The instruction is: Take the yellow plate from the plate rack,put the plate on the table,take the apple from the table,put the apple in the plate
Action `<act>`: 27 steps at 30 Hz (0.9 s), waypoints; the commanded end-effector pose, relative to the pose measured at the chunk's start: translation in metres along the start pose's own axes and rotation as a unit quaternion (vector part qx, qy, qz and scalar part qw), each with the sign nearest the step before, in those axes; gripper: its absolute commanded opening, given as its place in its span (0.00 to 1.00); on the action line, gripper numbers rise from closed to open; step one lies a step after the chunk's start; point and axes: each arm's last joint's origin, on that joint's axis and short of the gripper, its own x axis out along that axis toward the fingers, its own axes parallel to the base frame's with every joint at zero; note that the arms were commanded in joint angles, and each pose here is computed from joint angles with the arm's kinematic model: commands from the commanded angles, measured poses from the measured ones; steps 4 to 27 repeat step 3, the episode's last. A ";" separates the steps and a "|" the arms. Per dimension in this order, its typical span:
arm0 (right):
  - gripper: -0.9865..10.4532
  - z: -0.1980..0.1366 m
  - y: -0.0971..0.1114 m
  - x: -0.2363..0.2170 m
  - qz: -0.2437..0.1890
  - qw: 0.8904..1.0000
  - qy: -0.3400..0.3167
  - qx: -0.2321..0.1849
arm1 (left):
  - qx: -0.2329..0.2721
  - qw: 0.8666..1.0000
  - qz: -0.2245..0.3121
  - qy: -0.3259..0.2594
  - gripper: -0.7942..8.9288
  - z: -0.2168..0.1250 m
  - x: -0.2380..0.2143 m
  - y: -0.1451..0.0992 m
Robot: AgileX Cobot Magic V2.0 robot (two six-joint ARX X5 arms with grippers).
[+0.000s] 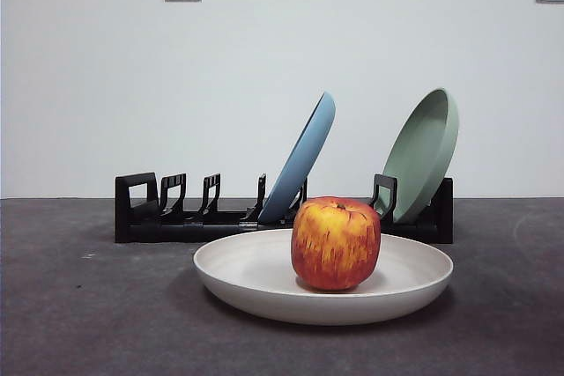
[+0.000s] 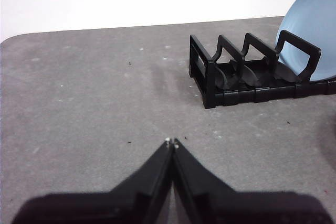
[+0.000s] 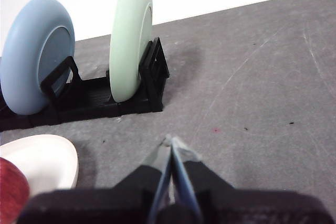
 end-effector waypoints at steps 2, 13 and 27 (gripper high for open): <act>0.09 -0.004 -0.001 0.001 -0.001 1.000 0.006 0.005 | 0.003 1.000 0.002 0.004 0.08 -0.004 0.001 0.000; 0.09 -0.004 -0.001 0.001 -0.001 1.000 0.006 0.005 | 0.003 1.000 0.002 0.004 0.08 -0.004 0.001 0.000; 0.09 -0.004 -0.001 0.001 -0.001 1.000 0.006 0.005 | 0.003 1.000 0.002 0.004 0.08 -0.004 0.001 0.000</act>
